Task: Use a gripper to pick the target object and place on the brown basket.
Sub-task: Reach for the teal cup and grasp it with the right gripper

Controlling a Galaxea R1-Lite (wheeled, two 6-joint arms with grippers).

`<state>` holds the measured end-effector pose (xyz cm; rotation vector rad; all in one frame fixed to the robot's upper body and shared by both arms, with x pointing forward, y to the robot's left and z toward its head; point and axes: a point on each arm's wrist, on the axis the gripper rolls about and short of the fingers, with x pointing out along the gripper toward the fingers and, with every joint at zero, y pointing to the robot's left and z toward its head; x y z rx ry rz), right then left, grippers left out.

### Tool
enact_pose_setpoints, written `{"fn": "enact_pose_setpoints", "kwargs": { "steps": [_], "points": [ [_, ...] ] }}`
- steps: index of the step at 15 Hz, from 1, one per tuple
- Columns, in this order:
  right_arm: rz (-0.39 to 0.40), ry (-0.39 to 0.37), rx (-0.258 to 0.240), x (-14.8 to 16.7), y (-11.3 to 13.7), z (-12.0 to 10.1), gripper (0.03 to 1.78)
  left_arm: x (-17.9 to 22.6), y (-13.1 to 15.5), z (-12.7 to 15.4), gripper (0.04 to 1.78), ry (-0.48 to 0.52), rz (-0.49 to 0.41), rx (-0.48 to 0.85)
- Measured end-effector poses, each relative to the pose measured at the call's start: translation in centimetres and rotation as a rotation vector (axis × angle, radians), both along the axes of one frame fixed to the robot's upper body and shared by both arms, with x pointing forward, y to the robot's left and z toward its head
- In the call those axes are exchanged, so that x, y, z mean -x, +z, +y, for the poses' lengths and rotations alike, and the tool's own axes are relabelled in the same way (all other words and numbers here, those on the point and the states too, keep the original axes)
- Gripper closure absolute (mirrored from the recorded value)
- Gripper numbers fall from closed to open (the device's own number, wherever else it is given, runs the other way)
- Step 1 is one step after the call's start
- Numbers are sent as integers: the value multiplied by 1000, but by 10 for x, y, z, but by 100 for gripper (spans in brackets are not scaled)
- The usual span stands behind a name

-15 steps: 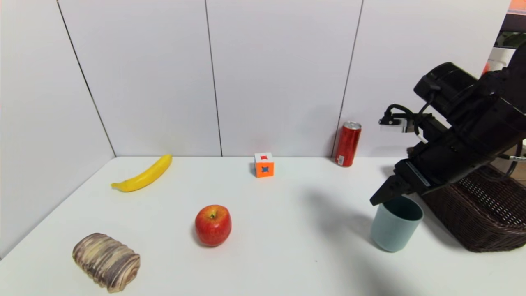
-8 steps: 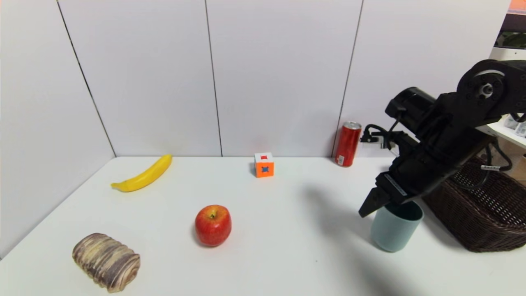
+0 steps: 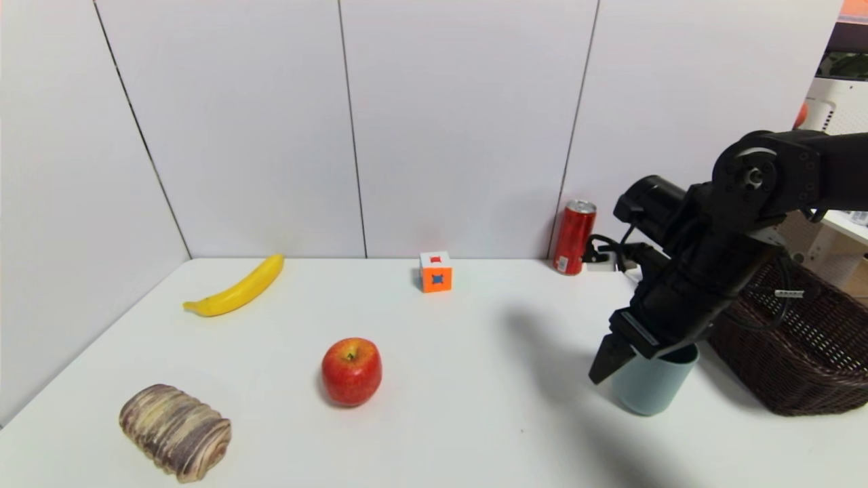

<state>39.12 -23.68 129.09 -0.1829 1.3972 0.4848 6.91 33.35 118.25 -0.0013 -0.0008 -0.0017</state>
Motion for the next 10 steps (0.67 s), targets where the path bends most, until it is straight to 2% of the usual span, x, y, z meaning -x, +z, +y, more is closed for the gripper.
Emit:
{"fn": "enact_pose_setpoints", "kwargs": {
  "steps": [2, 4, 7, 9, 10],
  "points": [
    [9, 1, 3, 0, -2, 0, 46, 0, 0, 0, 13, 0, -1, 0],
    [11, 2, 6, 1, -3, 1, 73, 0, 0, 0, 13, 0, 0, 0],
    [16, 1, 14, 1, -4, 1, 105, 0, 0, 0, 13, 0, 0, 0],
    [9, -6, 47, 1, -6, 0, 170, 0, 0, 0, 13, 0, 0, 1],
    [12, -7, 61, 2, -6, 0, 172, 0, 0, 0, 13, -1, 0, 0]
  ]
}}
